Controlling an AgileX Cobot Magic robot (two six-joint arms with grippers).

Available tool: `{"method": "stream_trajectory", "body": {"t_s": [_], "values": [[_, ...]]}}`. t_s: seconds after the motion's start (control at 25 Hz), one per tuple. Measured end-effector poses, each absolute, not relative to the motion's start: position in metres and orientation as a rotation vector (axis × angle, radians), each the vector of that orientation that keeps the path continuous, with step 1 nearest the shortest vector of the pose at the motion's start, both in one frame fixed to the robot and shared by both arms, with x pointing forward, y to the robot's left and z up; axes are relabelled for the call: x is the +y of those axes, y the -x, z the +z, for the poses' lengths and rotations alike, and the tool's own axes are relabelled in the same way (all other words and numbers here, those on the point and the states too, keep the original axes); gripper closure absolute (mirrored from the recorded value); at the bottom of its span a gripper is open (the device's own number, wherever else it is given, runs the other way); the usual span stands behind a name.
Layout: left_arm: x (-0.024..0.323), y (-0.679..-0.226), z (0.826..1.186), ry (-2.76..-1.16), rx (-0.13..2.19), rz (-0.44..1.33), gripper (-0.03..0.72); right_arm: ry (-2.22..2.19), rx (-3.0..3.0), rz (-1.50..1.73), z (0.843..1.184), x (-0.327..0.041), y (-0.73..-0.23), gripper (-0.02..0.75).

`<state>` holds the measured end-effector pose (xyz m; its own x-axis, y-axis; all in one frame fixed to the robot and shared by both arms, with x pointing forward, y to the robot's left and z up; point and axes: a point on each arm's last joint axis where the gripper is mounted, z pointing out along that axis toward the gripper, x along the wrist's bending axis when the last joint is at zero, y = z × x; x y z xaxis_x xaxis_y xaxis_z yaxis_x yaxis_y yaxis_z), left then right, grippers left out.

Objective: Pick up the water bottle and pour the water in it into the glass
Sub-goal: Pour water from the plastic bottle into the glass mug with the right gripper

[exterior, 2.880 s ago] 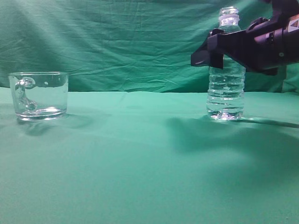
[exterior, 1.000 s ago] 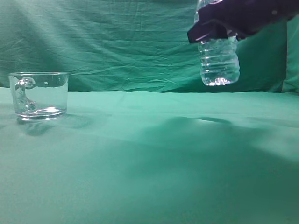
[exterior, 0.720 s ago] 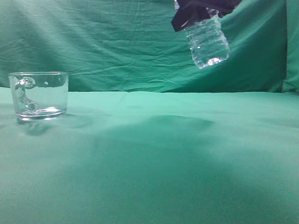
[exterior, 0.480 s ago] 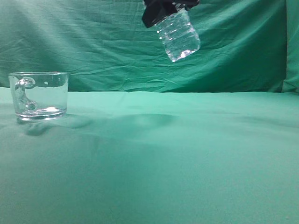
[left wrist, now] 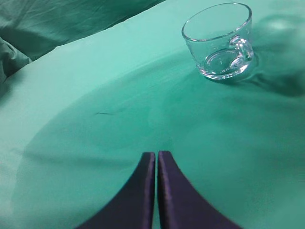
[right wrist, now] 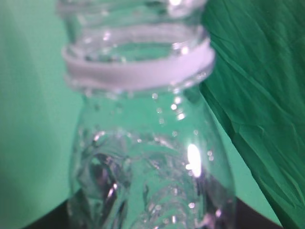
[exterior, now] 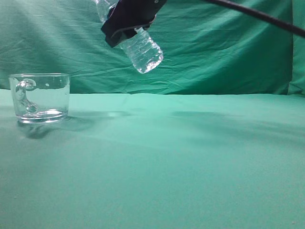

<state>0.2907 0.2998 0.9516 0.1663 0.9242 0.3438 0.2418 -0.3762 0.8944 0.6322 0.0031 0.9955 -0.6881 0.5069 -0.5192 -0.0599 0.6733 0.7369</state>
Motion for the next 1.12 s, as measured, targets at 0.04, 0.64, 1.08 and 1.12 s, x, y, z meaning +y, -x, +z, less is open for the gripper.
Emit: {"method": "stream_trajectory", "body": {"t_s": [0.04,0.64,1.08,1.12], "values": [[0.3,-0.291,0.952,-1.747,1.114,1.242,0.688,-0.32,2.138,0.974,0.994,0.009,-0.635,0.408],[0.3,-0.291,0.952,-1.747,1.114,1.242,0.688,0.261,2.033,0.826,0.981,0.043,-0.64,0.408],[0.3,-0.291,0.952,-1.747,1.114,1.242,0.688,0.403,2.001,0.707,0.98,0.045,-0.638,0.408],[0.3,-0.291,0.952,-1.747,1.114,1.242,0.688,0.404,2.001,0.697,0.98,0.045,-0.638,0.408]]}}
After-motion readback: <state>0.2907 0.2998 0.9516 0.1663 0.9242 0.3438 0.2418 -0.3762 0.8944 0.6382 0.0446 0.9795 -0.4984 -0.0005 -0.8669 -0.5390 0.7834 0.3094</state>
